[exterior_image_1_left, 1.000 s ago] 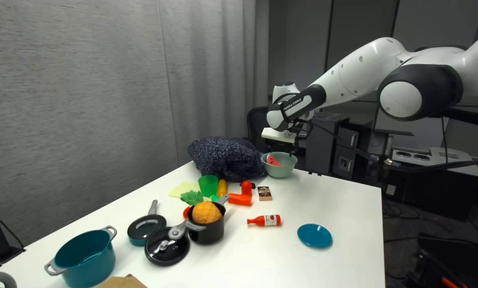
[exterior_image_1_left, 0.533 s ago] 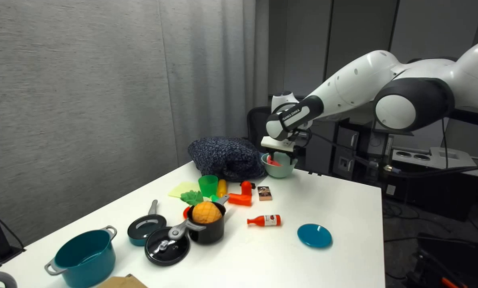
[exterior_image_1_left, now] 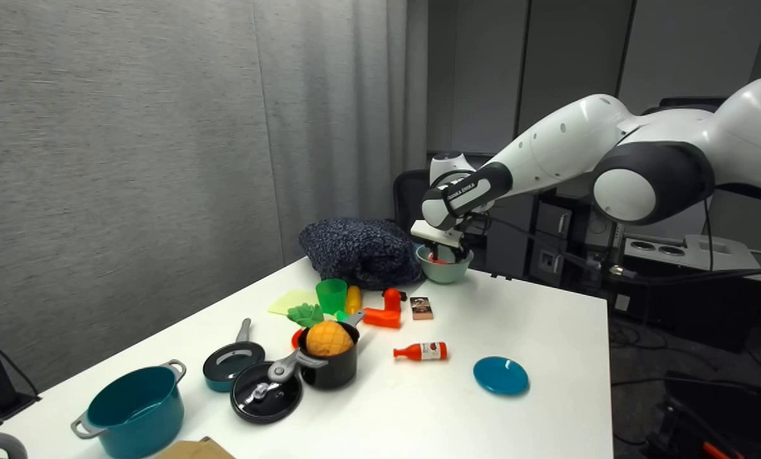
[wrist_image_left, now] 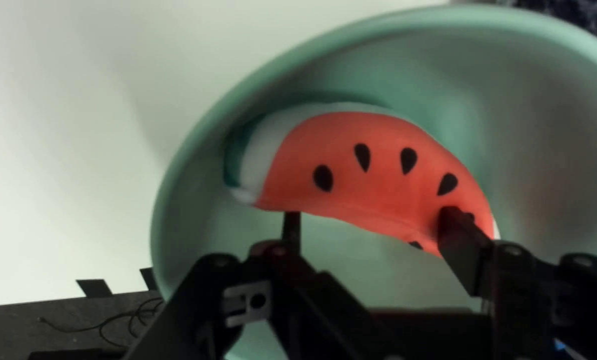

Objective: Remove the watermelon toy from the bowl and put it on the counter

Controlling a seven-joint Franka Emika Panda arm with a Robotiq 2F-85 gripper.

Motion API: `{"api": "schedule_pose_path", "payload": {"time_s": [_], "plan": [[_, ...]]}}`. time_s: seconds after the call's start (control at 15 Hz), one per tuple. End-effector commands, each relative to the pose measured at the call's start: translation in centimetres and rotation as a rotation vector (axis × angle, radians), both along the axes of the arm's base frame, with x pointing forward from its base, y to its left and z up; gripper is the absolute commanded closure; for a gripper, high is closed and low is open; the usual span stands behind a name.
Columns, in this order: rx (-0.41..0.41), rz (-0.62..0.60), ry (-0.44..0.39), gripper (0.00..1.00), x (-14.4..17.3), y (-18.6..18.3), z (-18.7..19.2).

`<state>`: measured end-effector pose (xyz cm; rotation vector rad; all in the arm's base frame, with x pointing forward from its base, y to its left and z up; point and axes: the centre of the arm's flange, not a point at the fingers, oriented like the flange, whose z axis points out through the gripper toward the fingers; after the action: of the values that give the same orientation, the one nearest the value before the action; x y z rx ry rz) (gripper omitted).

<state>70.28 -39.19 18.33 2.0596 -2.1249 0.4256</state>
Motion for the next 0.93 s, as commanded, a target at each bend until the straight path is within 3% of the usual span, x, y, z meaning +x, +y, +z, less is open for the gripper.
{"api": "schedule_pose_path", "payload": {"time_s": [0.0, 0.33, 0.47, 0.6, 0.67, 0.73, 0.87], "plan": [[-0.019, -0.04, -0.041, 0.58, 1.7, -1.2, 0.0], [-0.02, -0.052, -0.06, 0.96, 2.0, -1.1, 0.5], [-0.014, -0.05, -0.07, 1.0, 2.1, -1.0, 1.0], [-0.006, -0.032, -0.072, 1.0, 2.2, -0.9, 1.7], [-0.002, -0.026, -0.069, 0.74, 2.3, -0.8, 2.0], [0.003, -0.015, -0.069, 0.73, 2.3, -0.8, 2.2], [0.017, 0.011, -0.062, 0.59, 2.4, -0.8, 2.3]]}}
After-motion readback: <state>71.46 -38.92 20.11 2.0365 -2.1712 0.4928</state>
